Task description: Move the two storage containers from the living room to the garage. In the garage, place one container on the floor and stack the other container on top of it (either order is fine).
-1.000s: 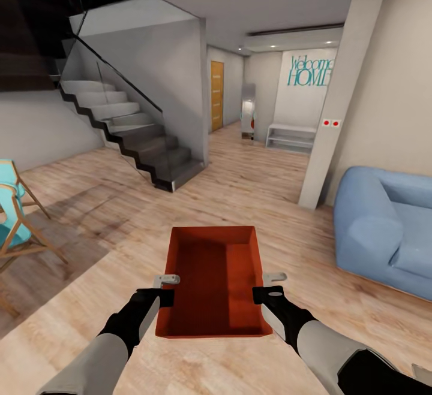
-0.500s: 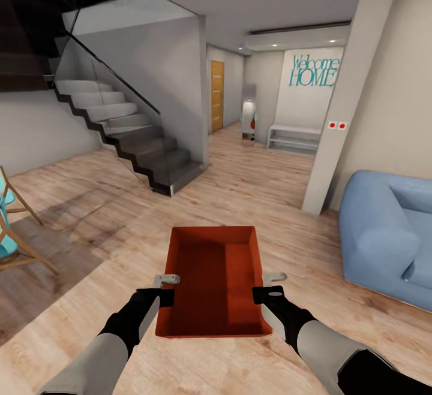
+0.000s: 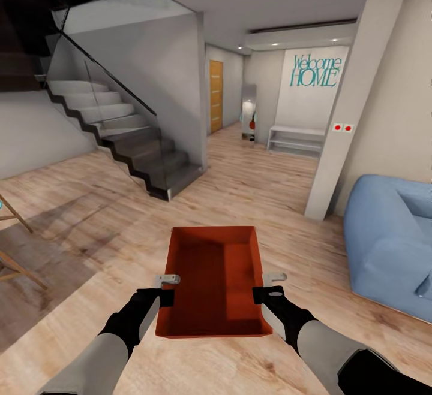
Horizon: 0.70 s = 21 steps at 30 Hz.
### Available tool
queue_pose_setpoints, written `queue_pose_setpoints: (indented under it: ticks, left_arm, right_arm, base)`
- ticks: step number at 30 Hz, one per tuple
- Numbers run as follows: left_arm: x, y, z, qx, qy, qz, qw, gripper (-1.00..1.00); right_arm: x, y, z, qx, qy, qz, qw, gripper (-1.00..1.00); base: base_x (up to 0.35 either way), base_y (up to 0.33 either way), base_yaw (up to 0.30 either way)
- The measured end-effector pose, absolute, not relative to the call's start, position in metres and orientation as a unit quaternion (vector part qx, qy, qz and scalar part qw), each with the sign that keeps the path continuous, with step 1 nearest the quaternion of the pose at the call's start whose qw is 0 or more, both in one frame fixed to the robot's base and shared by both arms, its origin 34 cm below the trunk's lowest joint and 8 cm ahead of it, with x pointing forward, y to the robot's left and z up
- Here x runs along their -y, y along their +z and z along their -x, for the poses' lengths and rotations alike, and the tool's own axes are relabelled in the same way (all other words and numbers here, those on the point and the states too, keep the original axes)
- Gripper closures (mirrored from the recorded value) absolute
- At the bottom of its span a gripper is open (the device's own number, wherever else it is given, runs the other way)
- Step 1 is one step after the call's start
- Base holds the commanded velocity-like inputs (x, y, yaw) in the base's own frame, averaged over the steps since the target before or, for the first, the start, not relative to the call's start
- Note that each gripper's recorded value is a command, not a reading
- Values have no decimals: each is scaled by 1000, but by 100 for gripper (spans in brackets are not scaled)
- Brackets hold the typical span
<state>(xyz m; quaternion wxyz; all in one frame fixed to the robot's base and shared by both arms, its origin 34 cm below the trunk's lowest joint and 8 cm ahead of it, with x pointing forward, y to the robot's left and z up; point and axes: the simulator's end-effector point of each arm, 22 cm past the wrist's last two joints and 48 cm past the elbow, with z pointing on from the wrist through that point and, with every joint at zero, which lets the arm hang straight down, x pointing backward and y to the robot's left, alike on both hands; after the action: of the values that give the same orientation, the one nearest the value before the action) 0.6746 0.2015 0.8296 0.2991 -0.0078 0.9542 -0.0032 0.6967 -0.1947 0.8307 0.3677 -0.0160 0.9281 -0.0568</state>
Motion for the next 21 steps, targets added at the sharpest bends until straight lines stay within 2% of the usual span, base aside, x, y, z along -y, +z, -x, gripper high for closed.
queue_pose_setpoints:
  ticks: [11, 21]
  left_arm:
    - [-201, 830, -675, -954, -3, 7, 299, 100]
    - [-201, 830, -675, -954, -3, 7, 299, 100]
  right_arm:
    - [195, 831, -697, -928, -57, 16, 367, 100]
    - [195, 831, -697, -928, -57, 16, 368, 100]
  base:
    - [322, 0, -245]
    - [322, 0, -24]
